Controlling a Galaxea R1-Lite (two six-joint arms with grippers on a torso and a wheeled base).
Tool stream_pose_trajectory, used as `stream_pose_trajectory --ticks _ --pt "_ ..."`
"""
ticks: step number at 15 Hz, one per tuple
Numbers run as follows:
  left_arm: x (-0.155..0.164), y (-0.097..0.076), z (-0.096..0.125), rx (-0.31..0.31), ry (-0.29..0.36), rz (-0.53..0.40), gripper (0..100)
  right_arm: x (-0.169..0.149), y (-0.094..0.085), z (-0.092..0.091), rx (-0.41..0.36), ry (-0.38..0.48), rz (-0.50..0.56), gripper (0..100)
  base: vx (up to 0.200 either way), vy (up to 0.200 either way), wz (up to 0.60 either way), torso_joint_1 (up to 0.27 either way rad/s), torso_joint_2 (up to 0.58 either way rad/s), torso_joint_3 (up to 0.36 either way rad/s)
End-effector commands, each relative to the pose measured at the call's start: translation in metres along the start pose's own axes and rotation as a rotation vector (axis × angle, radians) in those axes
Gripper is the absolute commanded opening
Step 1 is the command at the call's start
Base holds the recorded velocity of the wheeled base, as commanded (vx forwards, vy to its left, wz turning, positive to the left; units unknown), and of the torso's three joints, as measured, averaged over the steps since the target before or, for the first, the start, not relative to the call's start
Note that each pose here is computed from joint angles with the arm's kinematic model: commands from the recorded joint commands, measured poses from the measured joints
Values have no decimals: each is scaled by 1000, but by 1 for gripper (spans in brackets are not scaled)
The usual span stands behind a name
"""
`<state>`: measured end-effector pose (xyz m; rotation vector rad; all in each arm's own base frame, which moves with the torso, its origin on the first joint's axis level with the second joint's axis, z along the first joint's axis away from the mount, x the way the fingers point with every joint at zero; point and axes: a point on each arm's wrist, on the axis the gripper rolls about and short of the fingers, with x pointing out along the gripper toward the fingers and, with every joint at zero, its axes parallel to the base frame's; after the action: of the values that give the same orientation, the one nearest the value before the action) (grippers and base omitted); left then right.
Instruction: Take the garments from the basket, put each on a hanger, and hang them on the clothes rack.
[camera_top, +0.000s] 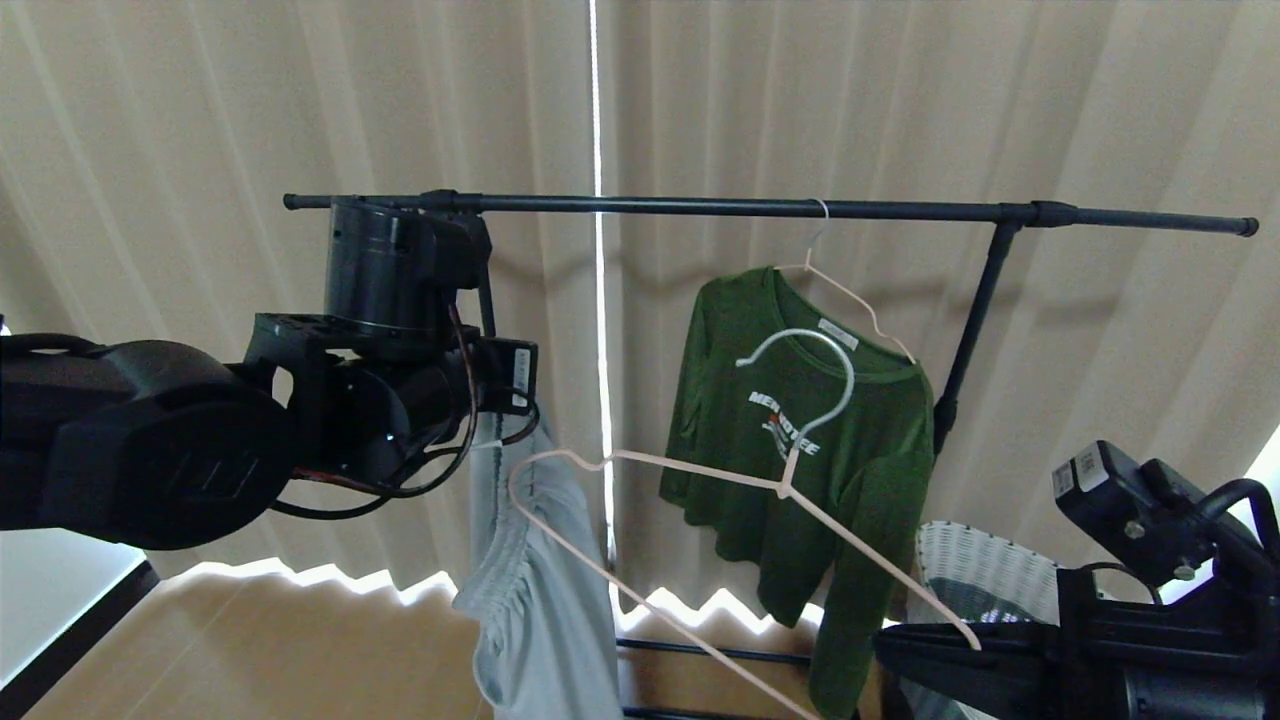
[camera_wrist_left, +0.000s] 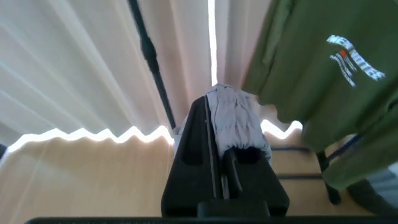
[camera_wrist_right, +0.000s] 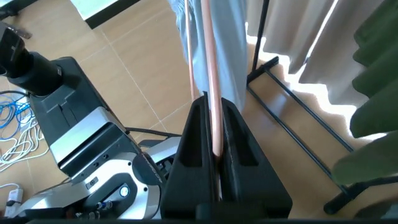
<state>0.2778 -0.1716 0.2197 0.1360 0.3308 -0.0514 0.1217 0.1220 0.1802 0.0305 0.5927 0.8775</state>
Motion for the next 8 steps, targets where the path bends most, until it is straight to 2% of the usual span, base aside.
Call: stream_pose_trajectory --ticks 1,6,8 --pt "-1 0 1 1 -4 1 0 5 2 2 -3 9 10 0 0 0 0 0 0 0" --pt "1 0 2 21 -3 7 0 10 9 2 -24 29 41 0 0 0 0 0 0 0" --pt "-1 1 0 30 0 5 0 18 4 3 -10 43 -11 0 0 0 0 0 0 0"
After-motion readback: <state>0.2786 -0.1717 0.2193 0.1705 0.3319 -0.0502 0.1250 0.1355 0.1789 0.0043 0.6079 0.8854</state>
